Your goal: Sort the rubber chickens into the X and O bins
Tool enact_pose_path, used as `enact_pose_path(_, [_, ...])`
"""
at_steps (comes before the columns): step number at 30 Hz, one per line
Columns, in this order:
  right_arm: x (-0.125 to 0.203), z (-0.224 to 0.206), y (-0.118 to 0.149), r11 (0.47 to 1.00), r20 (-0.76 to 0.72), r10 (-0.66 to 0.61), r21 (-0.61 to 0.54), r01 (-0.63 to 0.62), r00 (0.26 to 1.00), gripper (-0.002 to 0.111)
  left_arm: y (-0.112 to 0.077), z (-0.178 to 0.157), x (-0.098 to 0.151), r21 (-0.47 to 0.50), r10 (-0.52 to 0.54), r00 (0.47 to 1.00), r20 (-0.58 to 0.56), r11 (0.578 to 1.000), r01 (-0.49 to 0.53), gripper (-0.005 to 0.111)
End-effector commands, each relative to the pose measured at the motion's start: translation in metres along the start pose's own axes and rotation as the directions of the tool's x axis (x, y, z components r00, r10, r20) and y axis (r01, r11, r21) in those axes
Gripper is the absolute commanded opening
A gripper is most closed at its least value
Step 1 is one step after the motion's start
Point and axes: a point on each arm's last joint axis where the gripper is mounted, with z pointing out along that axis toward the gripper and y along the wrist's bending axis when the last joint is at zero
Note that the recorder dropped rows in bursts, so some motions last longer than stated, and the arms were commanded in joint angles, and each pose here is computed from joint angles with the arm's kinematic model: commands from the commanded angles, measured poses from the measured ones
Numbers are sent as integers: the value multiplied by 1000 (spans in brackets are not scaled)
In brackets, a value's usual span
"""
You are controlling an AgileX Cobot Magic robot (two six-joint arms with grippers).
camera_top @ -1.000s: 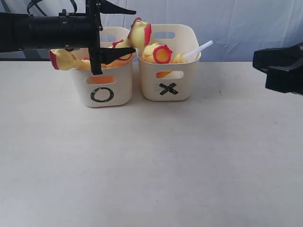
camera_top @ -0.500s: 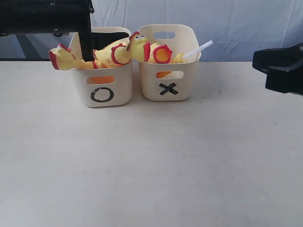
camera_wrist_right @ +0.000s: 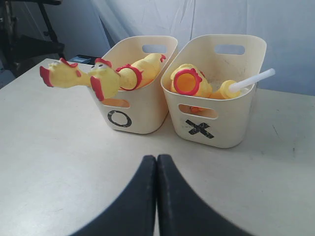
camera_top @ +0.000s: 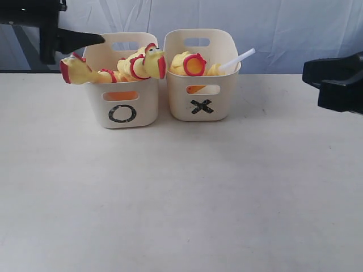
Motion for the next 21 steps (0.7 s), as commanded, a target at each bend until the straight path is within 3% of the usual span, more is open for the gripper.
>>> enact_pose_path(1, [1,-1,-1,1000,6,-8,6,8,1000,-1,-9,-35,-2,-117,177,979,107,979,-164,71])
enact_pose_path(6, [1,-1,-1,1000,6,-8,6,8,1000,-1,-23,-73,7,-287,419,888,188,888,-358,71])
enact_pose_path(11, [1,-1,-1,1000,0,-8,4,8,1000,-1,-44,-109,28,-448,636,737,228,741,-501,71])
enact_pose_path(16, [1,-1,0,1000,-3,4,-2,-4,1000,-1,-62,-144,57,-546,765,601,232,614,-570,71])
enact_pose_path(21, [1,-1,0,1000,-3,4,-2,-4,1000,-1,-78,-173,88,-586,830,495,258,542,-603,71])
